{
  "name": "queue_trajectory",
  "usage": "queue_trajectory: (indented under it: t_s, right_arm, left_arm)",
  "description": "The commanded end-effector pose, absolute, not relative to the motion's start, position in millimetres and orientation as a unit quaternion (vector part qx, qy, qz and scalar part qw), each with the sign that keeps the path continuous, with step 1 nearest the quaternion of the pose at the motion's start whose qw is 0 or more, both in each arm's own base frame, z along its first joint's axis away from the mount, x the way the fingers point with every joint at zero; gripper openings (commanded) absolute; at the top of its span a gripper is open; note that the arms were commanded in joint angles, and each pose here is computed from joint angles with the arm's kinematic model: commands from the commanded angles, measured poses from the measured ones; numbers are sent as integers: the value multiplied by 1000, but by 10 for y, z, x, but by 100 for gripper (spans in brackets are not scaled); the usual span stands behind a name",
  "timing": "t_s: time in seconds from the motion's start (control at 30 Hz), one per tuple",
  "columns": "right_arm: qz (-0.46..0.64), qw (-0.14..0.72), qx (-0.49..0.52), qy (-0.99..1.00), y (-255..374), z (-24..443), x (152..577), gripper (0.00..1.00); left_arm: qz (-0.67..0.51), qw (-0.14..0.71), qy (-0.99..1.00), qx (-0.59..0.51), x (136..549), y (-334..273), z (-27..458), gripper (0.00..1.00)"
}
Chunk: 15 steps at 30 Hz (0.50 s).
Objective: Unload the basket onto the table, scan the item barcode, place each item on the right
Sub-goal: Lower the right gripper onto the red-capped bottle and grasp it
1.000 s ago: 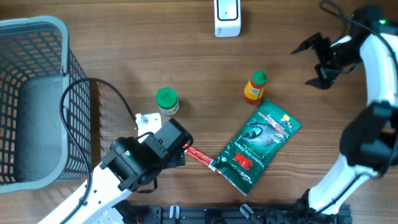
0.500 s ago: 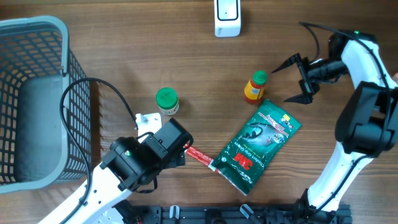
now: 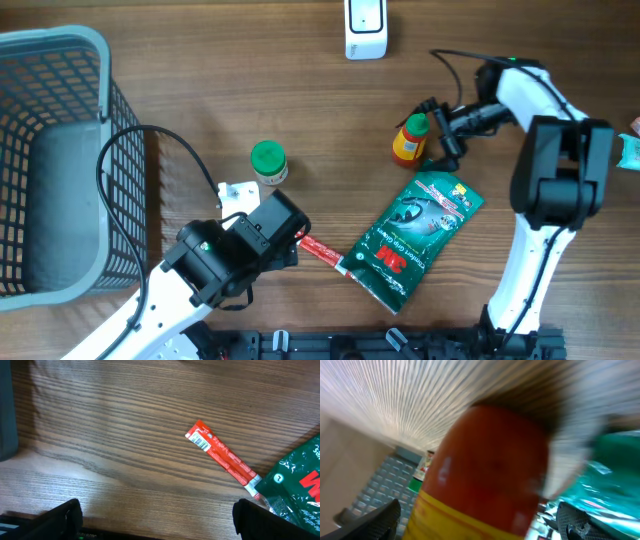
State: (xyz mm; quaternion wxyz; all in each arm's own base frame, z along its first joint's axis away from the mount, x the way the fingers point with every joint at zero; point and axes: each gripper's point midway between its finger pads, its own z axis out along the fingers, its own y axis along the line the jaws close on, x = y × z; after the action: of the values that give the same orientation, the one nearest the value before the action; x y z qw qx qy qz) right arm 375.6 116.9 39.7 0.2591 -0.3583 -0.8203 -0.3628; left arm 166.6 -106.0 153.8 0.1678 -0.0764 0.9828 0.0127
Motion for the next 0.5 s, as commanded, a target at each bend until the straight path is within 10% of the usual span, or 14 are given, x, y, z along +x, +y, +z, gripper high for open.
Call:
queue_trajectory:
  t_s: [0.0, 0.47]
  right_arm:
    - [-367, 283, -366, -807, 1284, 306, 3730, 99]
    - [-338, 277, -354, -827, 1218, 25, 3686, 41]
  left_arm:
    - [8, 174, 982, -69, 1678, -1071, 1580, 100]
    - [8, 174, 982, -69, 1678, -1071, 1580, 100]
